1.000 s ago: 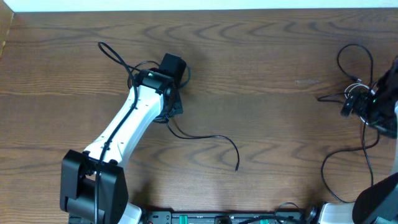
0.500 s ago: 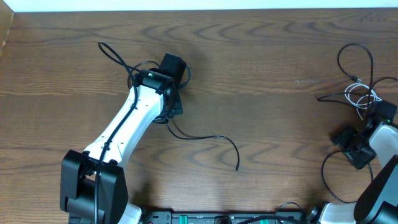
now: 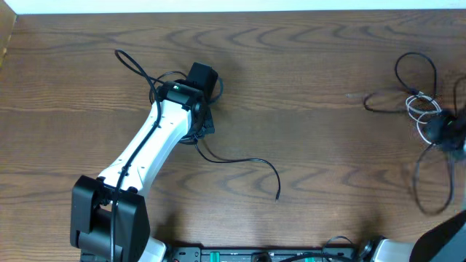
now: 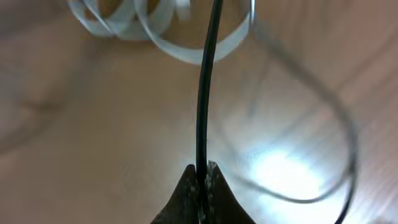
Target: Untangle cables
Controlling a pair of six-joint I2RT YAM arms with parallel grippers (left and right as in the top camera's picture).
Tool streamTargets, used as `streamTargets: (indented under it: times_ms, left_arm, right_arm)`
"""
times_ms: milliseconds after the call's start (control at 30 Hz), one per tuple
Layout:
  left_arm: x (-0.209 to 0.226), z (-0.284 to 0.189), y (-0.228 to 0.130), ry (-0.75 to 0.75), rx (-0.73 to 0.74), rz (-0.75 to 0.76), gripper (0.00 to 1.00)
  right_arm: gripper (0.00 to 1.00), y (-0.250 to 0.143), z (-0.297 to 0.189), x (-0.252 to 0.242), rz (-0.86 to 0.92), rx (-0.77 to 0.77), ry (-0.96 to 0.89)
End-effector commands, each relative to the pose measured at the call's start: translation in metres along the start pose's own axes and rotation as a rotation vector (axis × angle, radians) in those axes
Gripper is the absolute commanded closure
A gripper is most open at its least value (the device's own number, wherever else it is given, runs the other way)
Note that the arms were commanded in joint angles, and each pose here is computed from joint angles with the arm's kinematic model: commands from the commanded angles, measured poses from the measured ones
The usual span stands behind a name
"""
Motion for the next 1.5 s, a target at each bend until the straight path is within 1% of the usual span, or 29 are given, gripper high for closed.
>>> streamTargets:
  times_ms: [0, 33, 167, 267, 333, 400, 500, 533, 567, 600, 633, 667, 700, 733, 767, 800, 867, 967, 1000, 1067, 1100, 1133, 1167, 1233, 1267, 1300, 1333, 1400, 1467]
  left_arm:
    - [0.001, 0.002, -0.002, 0.011, 0.005, 0.005, 0.92]
    - [0.001, 0.002, -0.002, 0.011, 0.004, 0.005, 0.92]
    - [0.001, 0.002, -0.002, 0.011, 0.005, 0.005, 0.92]
    - [0.001, 0.002, -0.002, 0.011, 0.004, 0.005, 0.92]
    - [0.001, 0.002, -0.002, 0.011, 0.004, 0.005, 0.92]
    - [0.001, 0.002, -0.002, 0.011, 0.005, 0.005, 0.92]
    - [0.001, 0.002, -0.002, 0.011, 0.005, 0.005, 0.92]
    - [0.001, 0.002, -0.002, 0.011, 0.005, 0.005, 0.92]
    - [0.001, 0.002, -0.002, 0.011, 0.005, 0.005, 0.92]
    - [0.001, 0.002, -0.002, 0.011, 0.005, 0.005, 0.92]
    - [0.001, 0.002, -0.002, 0.011, 0.005, 0.005, 0.92]
    - [0.001, 0.002, -0.002, 0.011, 0.004, 0.005, 0.92]
    - [0.001, 0.002, -0.001, 0.009, 0.004, 0.005, 0.92]
    - [-0.004, 0.002, -0.002, -0.035, 0.017, 0.012, 0.93]
    - [-0.014, 0.001, -0.003, -0.105, 0.035, 0.039, 0.93]
    - [-0.037, -0.004, -0.005, -0.266, 0.054, 0.113, 0.93]
    - [-0.071, -0.016, -0.009, -0.482, 0.053, 0.19, 0.93]
    - [-0.128, -0.053, -0.019, -0.818, -0.014, 0.337, 0.93]
    - [-0.144, -0.065, -0.027, -0.866, -0.041, 0.393, 0.92]
    - [-0.154, -0.07, -0.042, -0.88, -0.06, 0.497, 0.94]
    - [-0.155, -0.069, -0.049, -0.863, -0.06, 0.539, 0.91]
    - [-0.153, -0.064, -0.058, -0.801, -0.059, 0.577, 0.78]
    - [-0.14, -0.051, -0.064, -0.628, -0.072, 0.6, 0.6]
    - [-0.119, -0.038, -0.058, -0.437, -0.098, 0.577, 0.55]
    - [-0.11, -0.036, -0.054, -0.389, -0.099, 0.559, 0.46]
    - [-0.102, -0.037, -0.047, -0.378, -0.097, 0.533, 0.41]
    - [-0.097, -0.039, -0.042, -0.378, -0.104, 0.515, 0.39]
    - [-0.074, -0.054, -0.023, -0.388, -0.152, 0.438, 0.38]
    - [-0.053, -0.064, -0.011, -0.383, -0.167, 0.352, 0.32]
  right_arm:
    - [0.99, 0.039, -0.036, 0.007, -0.043, -0.186, 0.038]
    - [0.99, 0.056, -0.042, 0.011, -0.045, -0.282, 0.062]
    - [0.99, 0.087, -0.054, 0.02, -0.062, -0.476, 0.106]
    - [0.99, 0.117, -0.07, 0.028, -0.123, -0.674, 0.123]
    - [0.99, 0.125, -0.066, 0.031, -0.124, -0.704, 0.133]
    - [0.99, 0.126, -0.042, 0.036, -0.139, -0.651, 0.126]
    - [0.95, 0.125, -0.003, 0.041, -0.184, -0.564, 0.104]
    - [0.91, 0.123, 0.009, 0.042, -0.192, -0.534, 0.105]
    - [0.82, 0.121, 0.014, 0.044, -0.204, -0.517, 0.121]
    - [0.67, 0.119, 0.014, 0.05, -0.252, -0.506, 0.165]
    - [0.56, 0.117, 0.011, 0.054, -0.285, -0.504, 0.21]
    - [0.51, 0.11, 0.003, 0.065, -0.346, -0.489, 0.302]
    - [0.5, 0.105, -0.001, 0.07, -0.36, -0.473, 0.339]
    - [0.49, 0.085, -0.01, 0.083, -0.396, -0.403, 0.409]
    - [0.47, 0.079, -0.012, 0.087, -0.407, -0.377, 0.423]
    - [0.45, 0.057, -0.012, 0.096, -0.437, -0.28, 0.435]
    - [0.44, 0.034, -0.009, 0.105, -0.468, -0.177, 0.434]
    - [0.46, 0.018, -0.008, 0.111, -0.495, -0.103, 0.428]
    - [0.48, 0.017, -0.008, 0.111, -0.496, -0.099, 0.431]
    - [0.48, 0.016, -0.008, 0.111, -0.494, -0.093, 0.432]
    - [0.48, 0.015, -0.008, 0.11, -0.493, -0.086, 0.43]
    - [0.47, 0.014, -0.008, 0.11, -0.494, -0.079, 0.428]
    - [0.47, 0.013, -0.007, 0.11, -0.496, -0.075, 0.428]
    - [0.46, 0.01, -0.008, 0.111, -0.502, -0.064, 0.429]
    - [0.45, 0.007, -0.008, 0.113, -0.509, -0.056, 0.434]
    - [0.43, 0.0, -0.01, 0.12, -0.538, -0.038, 0.454]
    - [0.42, -0.005, -0.011, 0.126, -0.573, -0.027, 0.48]
    - [0.34, -0.03, -0.017, 0.147, -0.689, 0.029, 0.527]
    - [0.26, -0.054, -0.022, 0.161, -0.776, 0.086, 0.541]
Point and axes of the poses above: each gripper's point midway between its finger pads, its own z axis out along the fingers, its own x axis along the line the jaws close on, y = z × x, the point moved 7 cm from there along -z, back along the fingers, and after that the axes turned 7 degrees about -z, right-handed, at the moved point
